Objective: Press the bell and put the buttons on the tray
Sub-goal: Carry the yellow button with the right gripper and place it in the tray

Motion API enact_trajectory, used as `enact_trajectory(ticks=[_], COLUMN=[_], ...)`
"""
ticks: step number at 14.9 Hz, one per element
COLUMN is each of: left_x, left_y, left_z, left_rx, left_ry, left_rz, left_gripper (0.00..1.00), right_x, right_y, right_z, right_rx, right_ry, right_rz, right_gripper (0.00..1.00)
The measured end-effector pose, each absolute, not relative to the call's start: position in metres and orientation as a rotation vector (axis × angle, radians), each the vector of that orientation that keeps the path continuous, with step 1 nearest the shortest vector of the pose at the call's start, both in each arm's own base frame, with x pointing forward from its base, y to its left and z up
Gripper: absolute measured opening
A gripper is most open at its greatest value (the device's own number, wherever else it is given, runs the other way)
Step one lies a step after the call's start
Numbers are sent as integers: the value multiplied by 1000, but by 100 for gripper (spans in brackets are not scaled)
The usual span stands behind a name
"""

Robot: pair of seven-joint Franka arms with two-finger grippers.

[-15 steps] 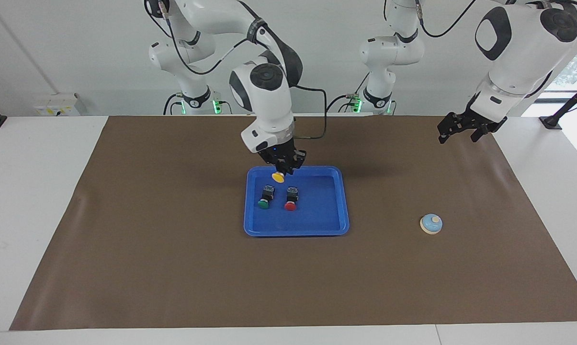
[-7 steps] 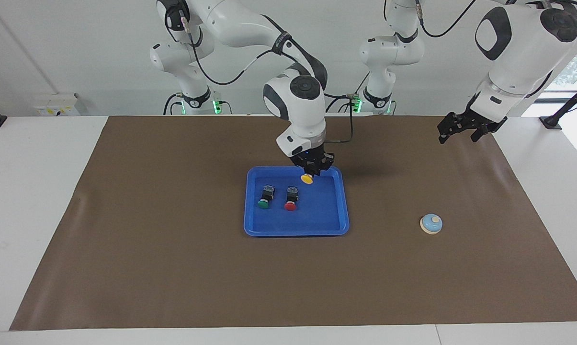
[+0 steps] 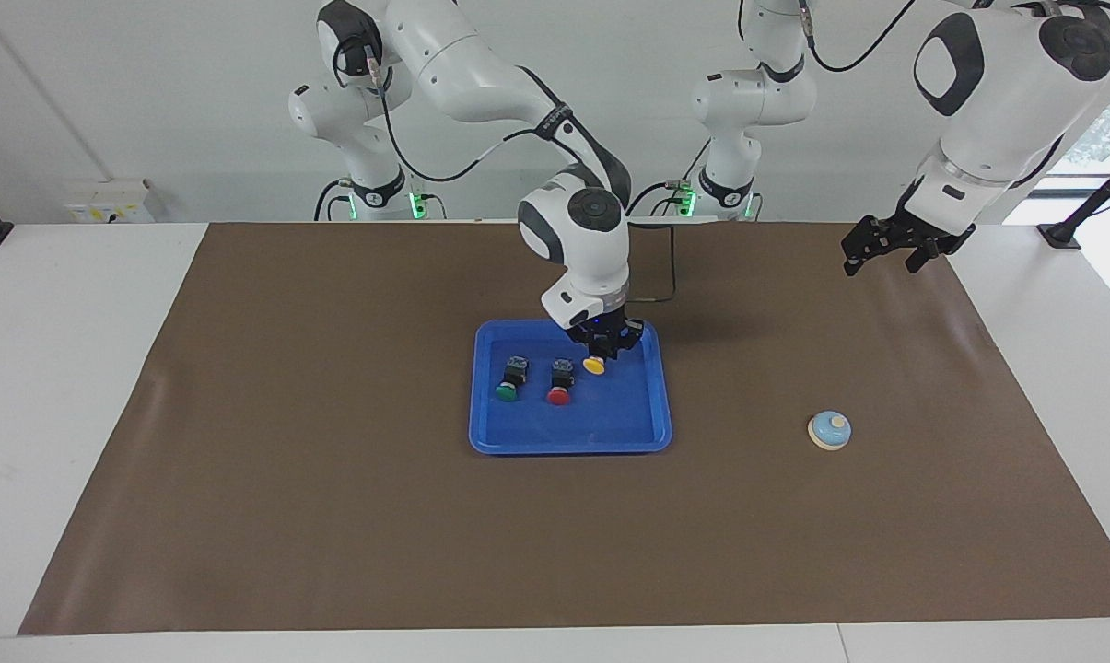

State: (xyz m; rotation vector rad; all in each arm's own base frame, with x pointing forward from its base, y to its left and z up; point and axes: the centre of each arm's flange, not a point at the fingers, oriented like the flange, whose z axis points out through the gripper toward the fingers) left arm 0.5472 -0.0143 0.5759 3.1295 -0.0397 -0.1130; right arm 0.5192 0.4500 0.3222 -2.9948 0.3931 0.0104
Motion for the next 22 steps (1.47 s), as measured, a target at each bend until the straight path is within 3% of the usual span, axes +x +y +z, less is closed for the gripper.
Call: enact_trajectory(ticks=[14, 15, 20, 22], left_x=[547, 547, 547, 547], left_y=[-14, -14, -14, -14], left_z=[576, 576, 576, 576], left_rx=[3129, 3129, 3129, 3129], left_ry=[-40, -40, -40, -40], left_rz=[-113, -113, -113, -113], left_gripper=[100, 100, 100, 100], right_x=[511, 511, 510, 513], right_y=[445, 445, 449, 451], right_z=[300, 301, 317, 331], right_rx=[-2989, -2988, -2990, -2995], right_ry=[203, 203, 244, 264], right_rz=[-51, -52, -34, -16], right_gripper=[40, 44, 97, 100])
